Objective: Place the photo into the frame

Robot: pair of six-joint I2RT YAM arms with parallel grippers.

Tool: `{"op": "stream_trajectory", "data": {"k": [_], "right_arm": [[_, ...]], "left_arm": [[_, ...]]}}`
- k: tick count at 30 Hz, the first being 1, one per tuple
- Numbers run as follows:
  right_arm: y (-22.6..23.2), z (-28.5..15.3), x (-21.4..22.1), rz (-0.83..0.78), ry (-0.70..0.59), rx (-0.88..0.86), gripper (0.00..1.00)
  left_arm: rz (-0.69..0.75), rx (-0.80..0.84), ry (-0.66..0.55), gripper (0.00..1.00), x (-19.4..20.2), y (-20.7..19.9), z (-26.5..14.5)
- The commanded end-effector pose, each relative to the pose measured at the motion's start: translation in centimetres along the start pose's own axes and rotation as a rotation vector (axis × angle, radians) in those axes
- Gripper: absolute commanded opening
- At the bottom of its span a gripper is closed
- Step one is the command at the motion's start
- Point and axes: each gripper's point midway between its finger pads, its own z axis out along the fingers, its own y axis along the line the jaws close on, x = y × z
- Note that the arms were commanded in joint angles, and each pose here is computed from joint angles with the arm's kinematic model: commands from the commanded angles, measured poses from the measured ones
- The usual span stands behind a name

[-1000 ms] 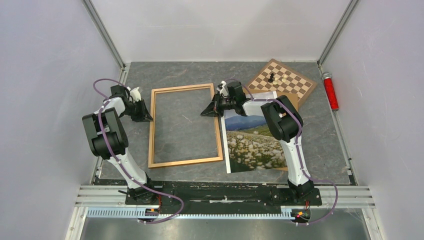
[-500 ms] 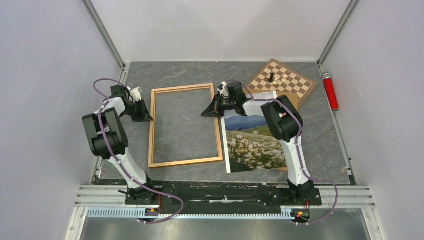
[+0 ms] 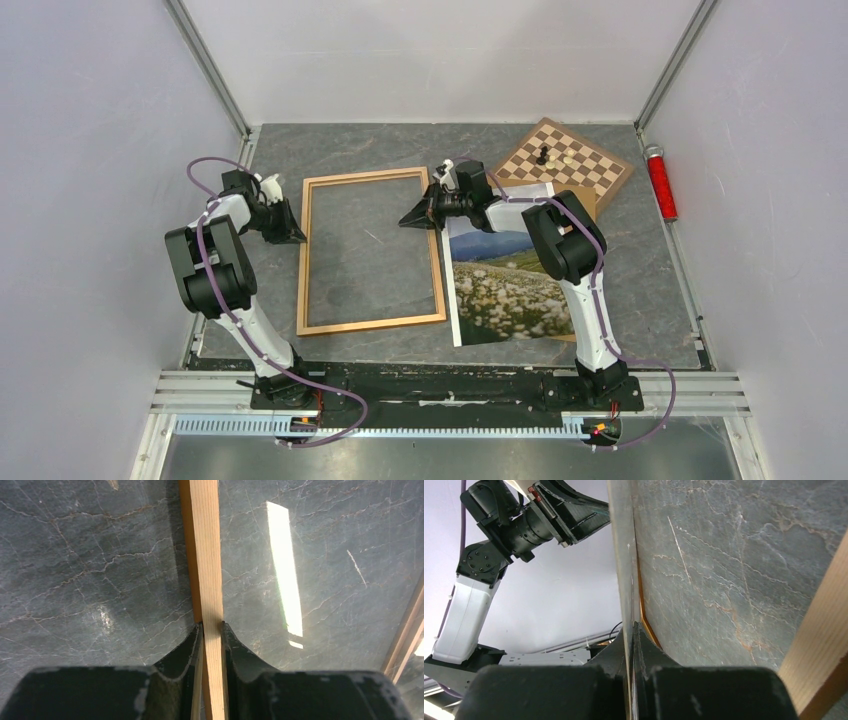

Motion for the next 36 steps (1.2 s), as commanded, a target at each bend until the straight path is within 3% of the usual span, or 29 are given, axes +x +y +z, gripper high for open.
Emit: {"op": "stream_trajectory", "data": {"k": [1,17,36], "right_arm": [[3.6,-0.9,-0.4,-0.051,-0.011,-0.083,0.00],[3.4,-1.1,0.3,-0.014,-0.005,-0.114,0.00],[3.1,-1.2,0.8,-0.052,0.005,-0.109,0.00]], "left_arm": [[0.060,0.001,-0.058,0.23,-1.5,-0.7,-1.0],[0.068,-0.001,-0.068,0.46,-2.3,-1.0,-1.8],[0.082,-0.016,-0.084,0.49,-3.0,-1.1,-2.6]]}}
